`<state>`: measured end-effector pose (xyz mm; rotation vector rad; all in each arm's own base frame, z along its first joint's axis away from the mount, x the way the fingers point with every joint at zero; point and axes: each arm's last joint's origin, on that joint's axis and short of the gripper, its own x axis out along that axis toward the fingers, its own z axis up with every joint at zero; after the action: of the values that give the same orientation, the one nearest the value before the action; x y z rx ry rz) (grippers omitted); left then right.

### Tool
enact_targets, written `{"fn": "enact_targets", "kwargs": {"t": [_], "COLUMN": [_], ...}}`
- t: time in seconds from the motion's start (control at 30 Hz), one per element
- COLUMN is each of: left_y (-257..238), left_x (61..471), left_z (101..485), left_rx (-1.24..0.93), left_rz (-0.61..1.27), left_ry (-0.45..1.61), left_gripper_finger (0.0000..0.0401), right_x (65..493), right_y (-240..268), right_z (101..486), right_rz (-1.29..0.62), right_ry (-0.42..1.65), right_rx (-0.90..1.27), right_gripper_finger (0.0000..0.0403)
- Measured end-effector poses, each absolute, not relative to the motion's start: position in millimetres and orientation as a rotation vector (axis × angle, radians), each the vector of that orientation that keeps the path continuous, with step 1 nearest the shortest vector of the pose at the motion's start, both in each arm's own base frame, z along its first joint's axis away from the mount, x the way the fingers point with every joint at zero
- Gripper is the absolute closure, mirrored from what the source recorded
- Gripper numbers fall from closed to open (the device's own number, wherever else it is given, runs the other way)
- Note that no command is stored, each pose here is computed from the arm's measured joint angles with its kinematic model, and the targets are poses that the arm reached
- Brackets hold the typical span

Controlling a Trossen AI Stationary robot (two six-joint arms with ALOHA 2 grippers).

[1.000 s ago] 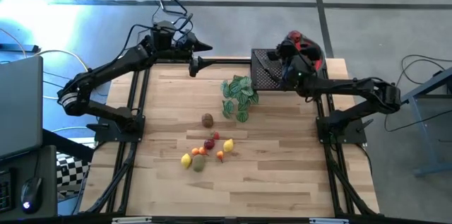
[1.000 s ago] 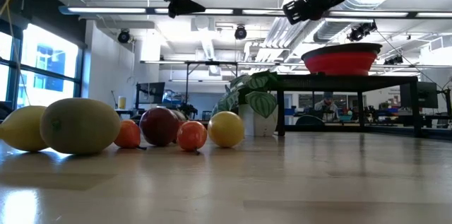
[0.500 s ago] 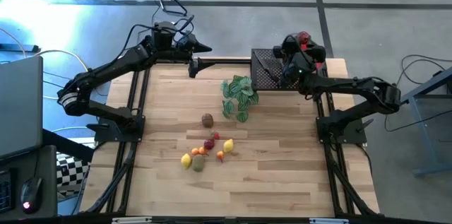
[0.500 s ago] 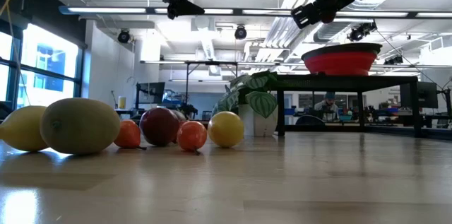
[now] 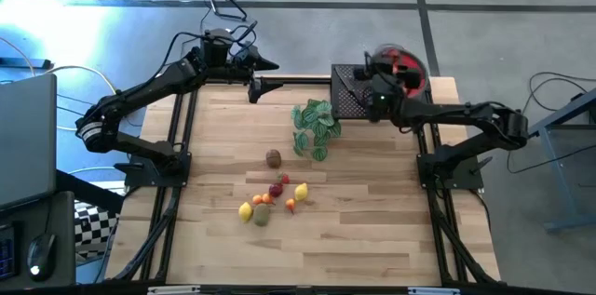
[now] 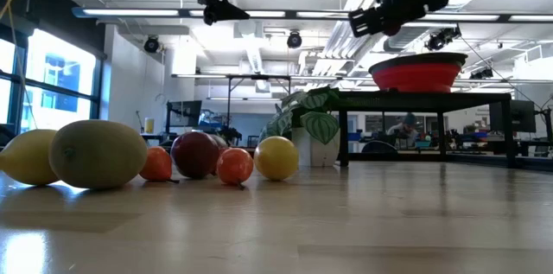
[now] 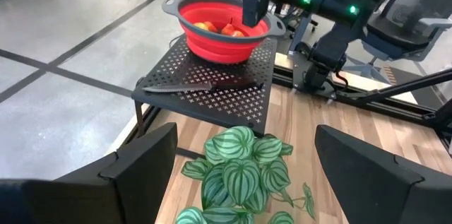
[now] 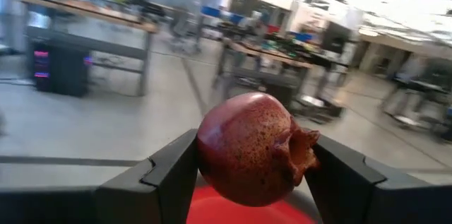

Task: Pick & Place Fruit
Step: Put the pomegranate into the red colander

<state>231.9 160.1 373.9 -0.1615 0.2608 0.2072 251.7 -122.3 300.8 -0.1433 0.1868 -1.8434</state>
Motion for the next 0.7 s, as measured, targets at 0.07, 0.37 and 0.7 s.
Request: {"fn": "enact_targets", "kwargs": {"t": [0.07,0.37,0.7], "left_y": [160.1,159.7,159.8], "left_x": [231.9,231.5,231.5], "left_z": [373.8,372.2,372.3], "left_rx": [-0.162,-0.149,-0.149], "left_rz": [0.207,0.204,0.204], "left_ry": [0.261,0.279,0.279], "left_gripper_finger": [0.0072,0.0072,0.0072], "right_x": [251.5,242.3,214.9], "right_y": [-125.5,-158.6,-171.0], "right_z": [299.6,305.4,345.9], "right_rz": [-1.810,-1.535,-1.534], "right_ry": [0.167,0.069,0.424], "right_rx": [-0.132,-0.079,0.155], "right_gripper_finger": [0.0179,0.0179,0.0179]}}
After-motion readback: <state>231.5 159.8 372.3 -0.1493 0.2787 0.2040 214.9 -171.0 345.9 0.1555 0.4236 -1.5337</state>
